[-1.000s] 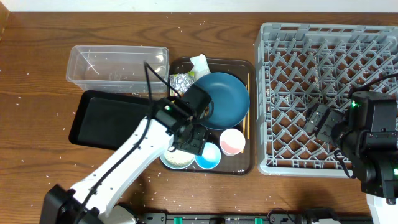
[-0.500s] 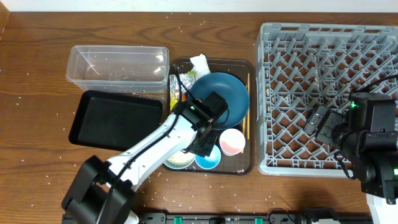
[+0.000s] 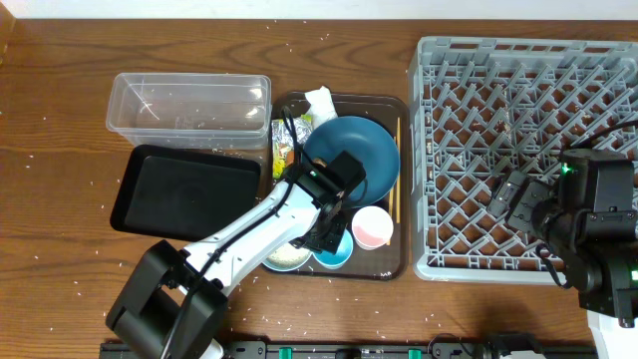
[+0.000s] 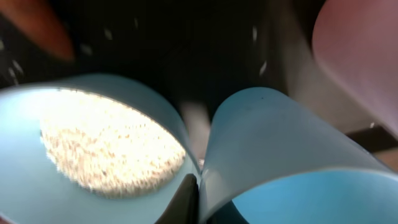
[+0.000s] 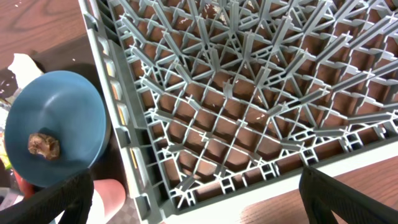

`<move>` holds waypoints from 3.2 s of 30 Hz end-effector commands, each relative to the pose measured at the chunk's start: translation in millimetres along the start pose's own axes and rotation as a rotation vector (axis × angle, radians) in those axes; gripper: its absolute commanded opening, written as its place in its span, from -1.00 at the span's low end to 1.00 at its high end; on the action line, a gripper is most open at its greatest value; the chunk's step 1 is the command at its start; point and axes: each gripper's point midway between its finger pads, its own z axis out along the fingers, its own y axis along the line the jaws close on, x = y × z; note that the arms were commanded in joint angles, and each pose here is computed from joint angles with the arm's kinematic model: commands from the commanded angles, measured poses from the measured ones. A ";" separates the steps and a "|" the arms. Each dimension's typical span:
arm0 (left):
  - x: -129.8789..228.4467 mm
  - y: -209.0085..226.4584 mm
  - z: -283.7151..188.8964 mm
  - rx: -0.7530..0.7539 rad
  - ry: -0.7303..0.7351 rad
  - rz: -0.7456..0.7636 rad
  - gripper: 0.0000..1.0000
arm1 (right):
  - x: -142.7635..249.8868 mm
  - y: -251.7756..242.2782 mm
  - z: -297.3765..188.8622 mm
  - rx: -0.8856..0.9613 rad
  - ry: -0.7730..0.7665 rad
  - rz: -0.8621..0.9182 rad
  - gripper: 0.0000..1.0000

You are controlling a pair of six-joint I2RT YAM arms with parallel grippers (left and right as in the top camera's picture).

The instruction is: Sort waste into correct bins and load items into the dishwasher rack

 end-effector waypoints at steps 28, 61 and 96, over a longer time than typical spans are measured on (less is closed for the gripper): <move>-29.7 -54.8 -267.7 1.349 -0.427 0.225 -0.88 | 12.9 158.3 -97.0 -1.057 -0.008 -0.441 0.74; -44.3 -51.5 -266.8 1.285 -0.507 0.240 0.96 | 21.4 142.3 -84.0 -0.858 -0.084 -0.549 -0.14; -45.4 -51.1 -265.5 1.277 -0.510 0.235 0.96 | 33.1 -146.7 55.4 0.384 0.503 0.326 -0.13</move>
